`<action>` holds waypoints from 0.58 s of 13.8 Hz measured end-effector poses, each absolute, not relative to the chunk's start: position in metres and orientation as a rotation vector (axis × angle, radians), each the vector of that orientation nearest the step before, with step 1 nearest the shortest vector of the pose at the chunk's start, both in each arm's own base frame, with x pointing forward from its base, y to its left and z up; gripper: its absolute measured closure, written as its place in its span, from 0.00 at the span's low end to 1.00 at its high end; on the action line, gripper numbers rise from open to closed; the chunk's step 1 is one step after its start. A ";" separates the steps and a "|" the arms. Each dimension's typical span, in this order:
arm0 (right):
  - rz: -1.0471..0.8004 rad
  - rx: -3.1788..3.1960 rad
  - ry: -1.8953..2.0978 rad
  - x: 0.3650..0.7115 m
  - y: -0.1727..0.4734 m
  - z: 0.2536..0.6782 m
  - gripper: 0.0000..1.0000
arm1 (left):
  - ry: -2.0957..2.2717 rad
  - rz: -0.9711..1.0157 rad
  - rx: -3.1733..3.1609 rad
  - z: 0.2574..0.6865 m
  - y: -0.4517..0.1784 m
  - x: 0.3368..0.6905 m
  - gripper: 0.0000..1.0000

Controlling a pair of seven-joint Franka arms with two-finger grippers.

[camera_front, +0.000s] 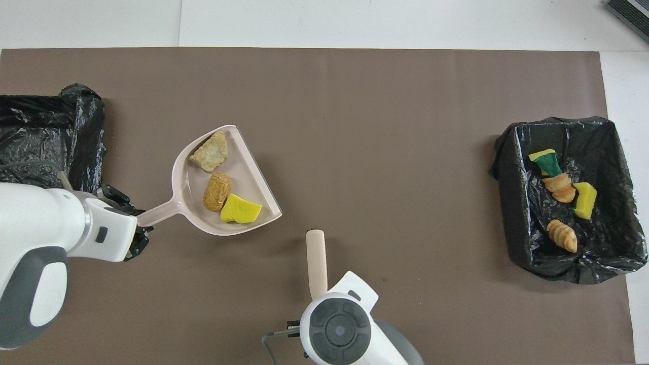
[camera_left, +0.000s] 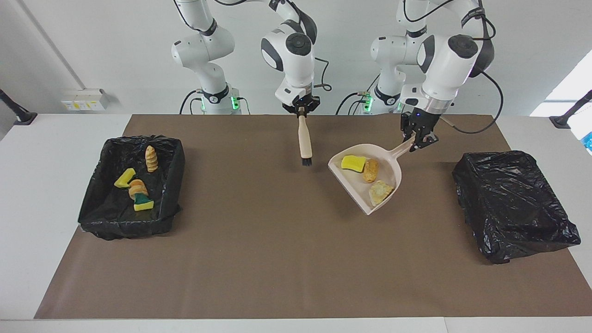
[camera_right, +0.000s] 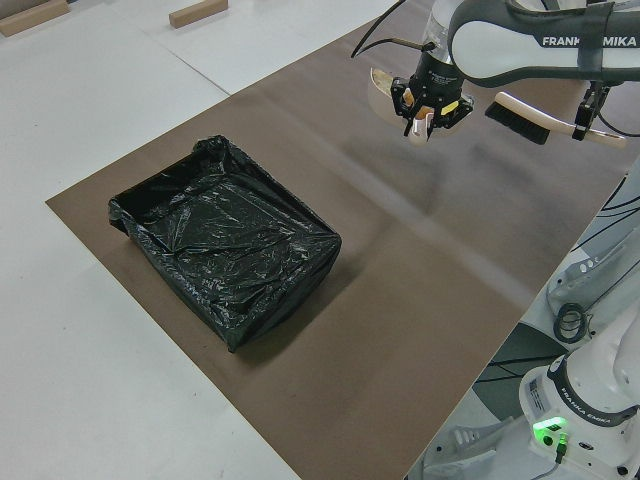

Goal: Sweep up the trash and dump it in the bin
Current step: 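Carry the loaded dustpan to the nearer black bin with the left gripper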

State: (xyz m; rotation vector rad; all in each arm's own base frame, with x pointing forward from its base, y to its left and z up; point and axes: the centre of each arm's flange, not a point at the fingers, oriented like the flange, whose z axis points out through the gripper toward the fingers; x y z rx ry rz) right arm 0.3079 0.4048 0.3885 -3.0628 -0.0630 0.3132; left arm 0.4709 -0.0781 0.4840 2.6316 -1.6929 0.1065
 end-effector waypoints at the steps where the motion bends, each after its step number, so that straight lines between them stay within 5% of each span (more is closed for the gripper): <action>1: 0.300 -3.069 -0.064 0.297 0.420 0.378 0.74 | -1.703 0.098 2.623 0.489 -0.063 0.476 0.67; 7: 0.319 -3.107 -0.052 0.273 0.476 0.336 0.74 | -1.816 0.076 2.531 0.524 0.078 0.525 0.67; 8: 0.303 -3.116 -0.063 0.277 0.476 0.339 0.67 | -1.838 0.081 2.518 0.527 0.103 0.529 0.67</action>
